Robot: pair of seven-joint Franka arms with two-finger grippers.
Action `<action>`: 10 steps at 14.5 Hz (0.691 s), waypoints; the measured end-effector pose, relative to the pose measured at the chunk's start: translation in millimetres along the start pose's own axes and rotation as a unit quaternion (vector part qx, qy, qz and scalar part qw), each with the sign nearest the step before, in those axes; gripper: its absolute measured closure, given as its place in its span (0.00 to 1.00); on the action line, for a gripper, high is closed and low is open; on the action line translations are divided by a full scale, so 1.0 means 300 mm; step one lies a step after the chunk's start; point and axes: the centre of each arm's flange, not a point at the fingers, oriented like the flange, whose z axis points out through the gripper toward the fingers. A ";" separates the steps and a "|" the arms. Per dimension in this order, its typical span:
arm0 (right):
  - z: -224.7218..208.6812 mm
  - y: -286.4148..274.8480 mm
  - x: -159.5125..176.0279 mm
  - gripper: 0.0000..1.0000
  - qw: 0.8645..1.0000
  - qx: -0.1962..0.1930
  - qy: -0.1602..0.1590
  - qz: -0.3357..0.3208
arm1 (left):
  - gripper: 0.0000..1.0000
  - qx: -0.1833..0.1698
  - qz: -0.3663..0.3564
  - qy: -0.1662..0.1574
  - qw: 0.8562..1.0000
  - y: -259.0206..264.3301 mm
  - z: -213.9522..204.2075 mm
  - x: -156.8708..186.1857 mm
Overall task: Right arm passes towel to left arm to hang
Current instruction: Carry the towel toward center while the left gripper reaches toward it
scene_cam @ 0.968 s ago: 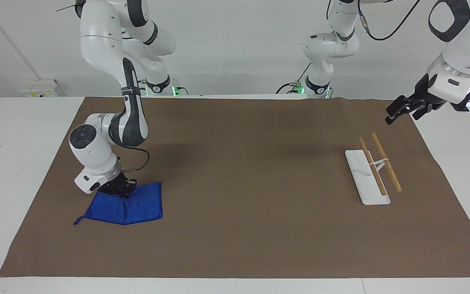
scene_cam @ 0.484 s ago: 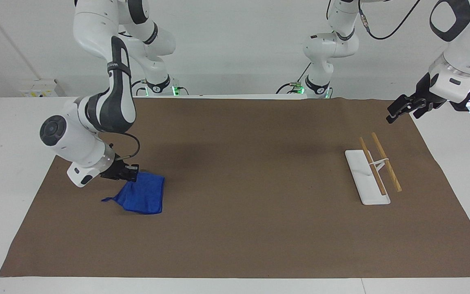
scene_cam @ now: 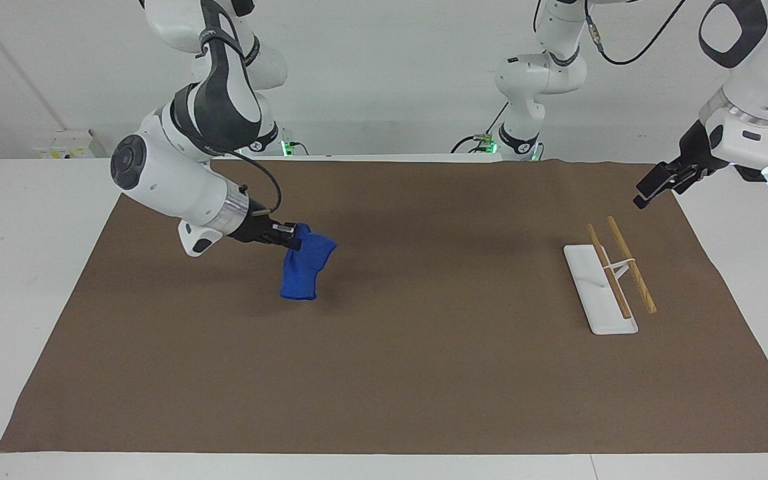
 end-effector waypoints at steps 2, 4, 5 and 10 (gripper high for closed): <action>0.024 -0.041 -0.020 0.91 0.996 0.063 -0.036 0.053 | 0.00 -0.006 -0.060 0.009 0.998 0.114 0.005 -0.051; 0.057 -0.086 -0.033 0.91 0.988 0.116 -0.054 0.090 | 0.00 -0.022 -0.121 0.027 0.992 0.248 0.009 -0.113; 0.080 -0.112 -0.045 0.91 0.984 0.133 -0.060 0.102 | 0.00 -0.033 -0.152 0.035 0.987 0.316 0.013 -0.147; 0.235 -0.319 -0.181 0.91 0.971 0.161 -0.073 0.161 | 0.02 -0.078 -0.242 0.050 0.966 0.529 0.074 -0.254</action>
